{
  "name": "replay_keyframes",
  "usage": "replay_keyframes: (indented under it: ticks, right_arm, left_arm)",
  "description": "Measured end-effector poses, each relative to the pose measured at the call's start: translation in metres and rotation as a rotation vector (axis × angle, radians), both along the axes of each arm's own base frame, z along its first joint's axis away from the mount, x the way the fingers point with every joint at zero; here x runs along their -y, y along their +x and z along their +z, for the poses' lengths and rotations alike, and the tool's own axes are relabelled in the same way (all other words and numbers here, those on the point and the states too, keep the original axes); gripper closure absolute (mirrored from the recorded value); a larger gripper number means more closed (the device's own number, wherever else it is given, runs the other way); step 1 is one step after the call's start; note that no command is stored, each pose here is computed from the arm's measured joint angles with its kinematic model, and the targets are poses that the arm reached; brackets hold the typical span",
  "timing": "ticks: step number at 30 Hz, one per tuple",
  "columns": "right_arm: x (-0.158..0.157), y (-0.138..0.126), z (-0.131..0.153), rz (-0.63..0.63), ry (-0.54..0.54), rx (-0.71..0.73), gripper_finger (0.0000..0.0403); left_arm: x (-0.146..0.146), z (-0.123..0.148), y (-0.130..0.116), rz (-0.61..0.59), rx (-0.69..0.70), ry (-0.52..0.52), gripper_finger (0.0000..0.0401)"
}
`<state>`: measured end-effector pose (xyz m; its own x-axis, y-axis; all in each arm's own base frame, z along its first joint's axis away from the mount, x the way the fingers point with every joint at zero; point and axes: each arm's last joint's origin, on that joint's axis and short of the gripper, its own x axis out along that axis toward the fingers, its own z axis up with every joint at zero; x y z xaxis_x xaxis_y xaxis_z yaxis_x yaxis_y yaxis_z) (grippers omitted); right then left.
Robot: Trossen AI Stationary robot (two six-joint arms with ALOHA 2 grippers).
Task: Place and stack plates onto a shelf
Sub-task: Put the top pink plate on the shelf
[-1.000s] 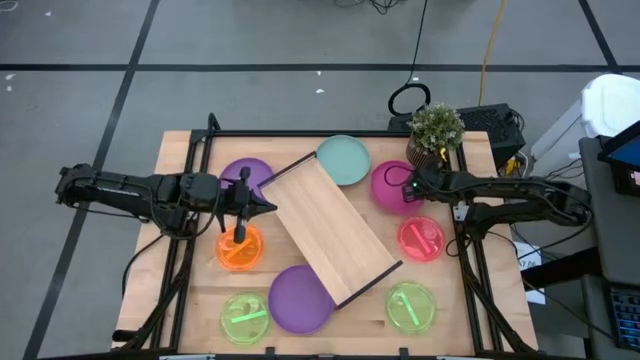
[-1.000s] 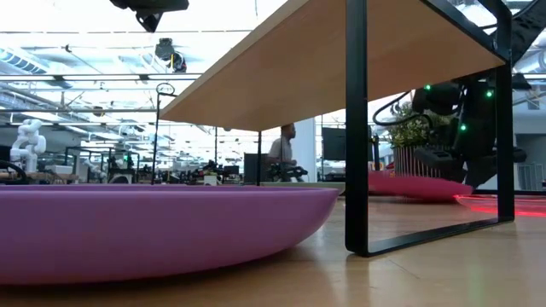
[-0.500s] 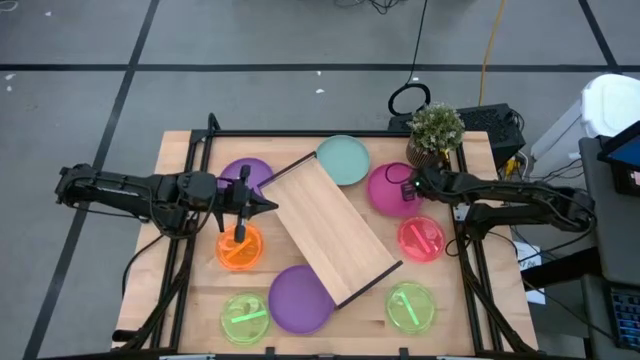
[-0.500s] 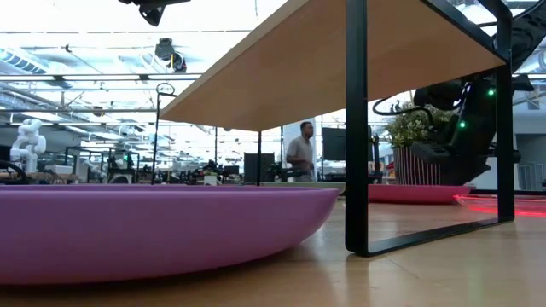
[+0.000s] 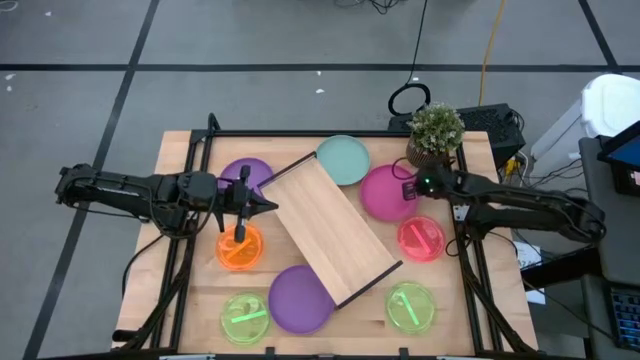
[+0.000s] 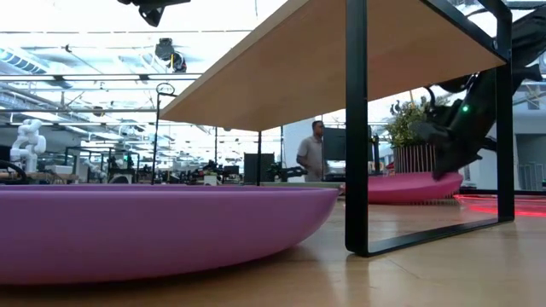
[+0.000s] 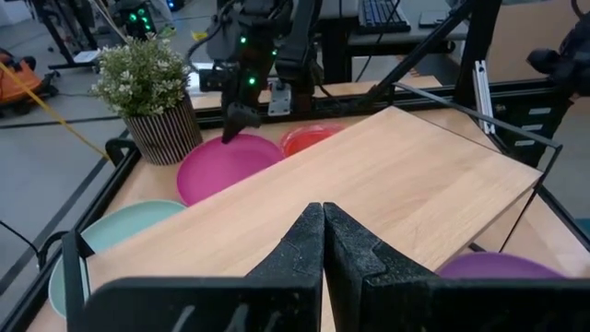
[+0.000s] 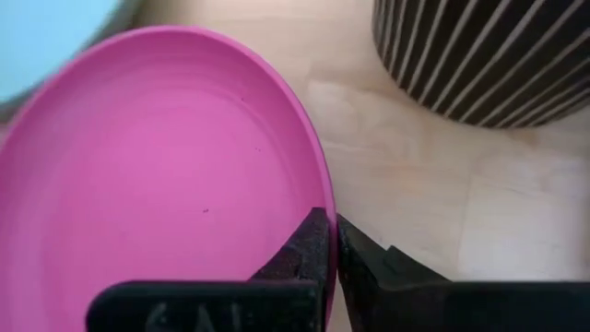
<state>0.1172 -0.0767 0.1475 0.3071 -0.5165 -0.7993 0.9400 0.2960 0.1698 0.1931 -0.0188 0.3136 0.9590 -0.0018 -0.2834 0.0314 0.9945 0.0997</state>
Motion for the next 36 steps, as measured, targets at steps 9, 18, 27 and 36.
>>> replay_keyframes:
  ticks: [9,18,27,36]
  right_arm:
    - [-0.004,-0.002,0.011,0.026,-0.032,0.087,0.0403]
    - [-0.006,-0.003,0.021,0.04,-0.07,0.184,0.0403]
    - [-0.013,0.009,0.046,0.135,-0.117,0.338,0.0403]
    - [-0.017,0.016,0.074,0.146,-0.236,0.36,0.0403]
  left_arm:
    - [0.0,0.0,0.0,0.0,0.0,0.001,0.04]
    - [0.0,0.0,0.0,-0.003,0.001,0.011,0.04]
    - [-0.001,0.0,0.0,0.028,0.003,0.02,0.04]
    - [-0.001,0.0,0.0,0.031,0.005,0.02,0.04]
